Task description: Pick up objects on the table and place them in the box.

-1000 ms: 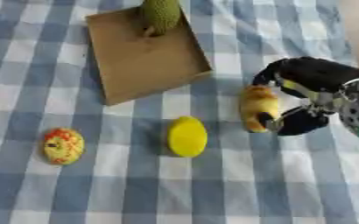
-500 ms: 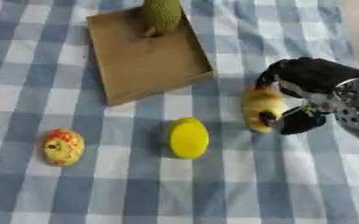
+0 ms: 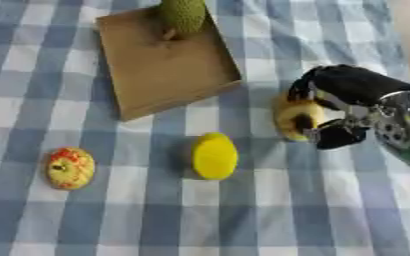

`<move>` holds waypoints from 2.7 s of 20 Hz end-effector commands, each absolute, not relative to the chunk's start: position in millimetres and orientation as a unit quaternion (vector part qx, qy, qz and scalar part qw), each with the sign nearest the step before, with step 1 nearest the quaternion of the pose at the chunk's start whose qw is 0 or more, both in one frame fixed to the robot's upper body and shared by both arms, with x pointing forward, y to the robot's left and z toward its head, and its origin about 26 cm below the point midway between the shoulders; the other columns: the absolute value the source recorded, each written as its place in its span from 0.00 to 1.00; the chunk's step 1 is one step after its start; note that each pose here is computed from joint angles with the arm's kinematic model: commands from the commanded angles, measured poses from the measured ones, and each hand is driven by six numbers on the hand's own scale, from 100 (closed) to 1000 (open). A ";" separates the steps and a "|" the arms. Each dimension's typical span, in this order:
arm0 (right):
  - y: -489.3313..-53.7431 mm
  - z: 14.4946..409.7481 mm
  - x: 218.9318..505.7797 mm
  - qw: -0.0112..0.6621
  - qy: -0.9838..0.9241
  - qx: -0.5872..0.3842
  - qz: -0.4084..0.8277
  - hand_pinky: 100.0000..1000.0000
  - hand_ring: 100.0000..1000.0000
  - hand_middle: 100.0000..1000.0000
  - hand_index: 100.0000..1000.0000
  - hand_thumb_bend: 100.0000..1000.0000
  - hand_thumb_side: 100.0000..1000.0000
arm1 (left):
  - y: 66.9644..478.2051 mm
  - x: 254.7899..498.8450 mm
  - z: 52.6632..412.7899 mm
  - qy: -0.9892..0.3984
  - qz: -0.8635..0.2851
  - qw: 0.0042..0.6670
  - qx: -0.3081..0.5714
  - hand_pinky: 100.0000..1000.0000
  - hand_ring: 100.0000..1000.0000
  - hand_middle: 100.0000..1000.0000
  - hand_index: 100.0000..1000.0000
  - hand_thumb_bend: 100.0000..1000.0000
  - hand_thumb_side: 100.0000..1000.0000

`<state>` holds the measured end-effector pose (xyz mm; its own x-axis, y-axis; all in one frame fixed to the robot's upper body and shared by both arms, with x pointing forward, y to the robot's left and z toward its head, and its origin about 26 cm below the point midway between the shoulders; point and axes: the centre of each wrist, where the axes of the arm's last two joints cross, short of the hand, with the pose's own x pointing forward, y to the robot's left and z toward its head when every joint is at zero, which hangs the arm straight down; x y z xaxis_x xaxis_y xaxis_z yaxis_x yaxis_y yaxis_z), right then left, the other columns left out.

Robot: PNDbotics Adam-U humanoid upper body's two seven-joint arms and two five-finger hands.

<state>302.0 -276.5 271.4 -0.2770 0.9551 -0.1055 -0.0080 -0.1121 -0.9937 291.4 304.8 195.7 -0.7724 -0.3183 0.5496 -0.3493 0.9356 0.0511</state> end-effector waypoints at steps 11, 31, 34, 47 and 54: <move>-262.8 328.4 293.7 0.291 -0.647 -0.470 0.524 0.59 0.53 0.52 0.63 0.00 0.00 | 308.2 288.2 201.9 -0.943 0.017 0.278 0.181 0.74 0.72 0.70 0.77 0.09 0.54; -161.9 351.9 340.4 0.296 -0.631 -0.379 0.609 0.64 0.58 0.58 0.68 0.00 0.00 | 305.8 290.0 207.6 -0.946 0.005 0.275 0.170 0.74 0.73 0.70 0.77 0.09 0.54; -160.8 349.0 355.0 0.299 -0.619 -0.388 0.614 0.66 0.62 0.64 0.72 0.00 0.04 | 305.5 290.2 207.9 -0.946 0.004 0.275 0.169 0.74 0.73 0.70 0.77 0.09 0.54; -169.7 353.3 369.0 0.307 -0.597 -0.374 0.640 0.78 0.85 0.90 0.93 0.00 0.45 | 305.7 290.1 207.6 -0.945 0.001 0.278 0.170 0.74 0.73 0.70 0.77 0.09 0.54; -178.9 361.9 349.6 0.293 -0.619 -0.375 0.625 0.75 0.81 0.85 0.89 0.00 0.39 | 307.1 289.5 206.9 -0.945 0.002 0.280 0.172 0.74 0.73 0.70 0.77 0.10 0.54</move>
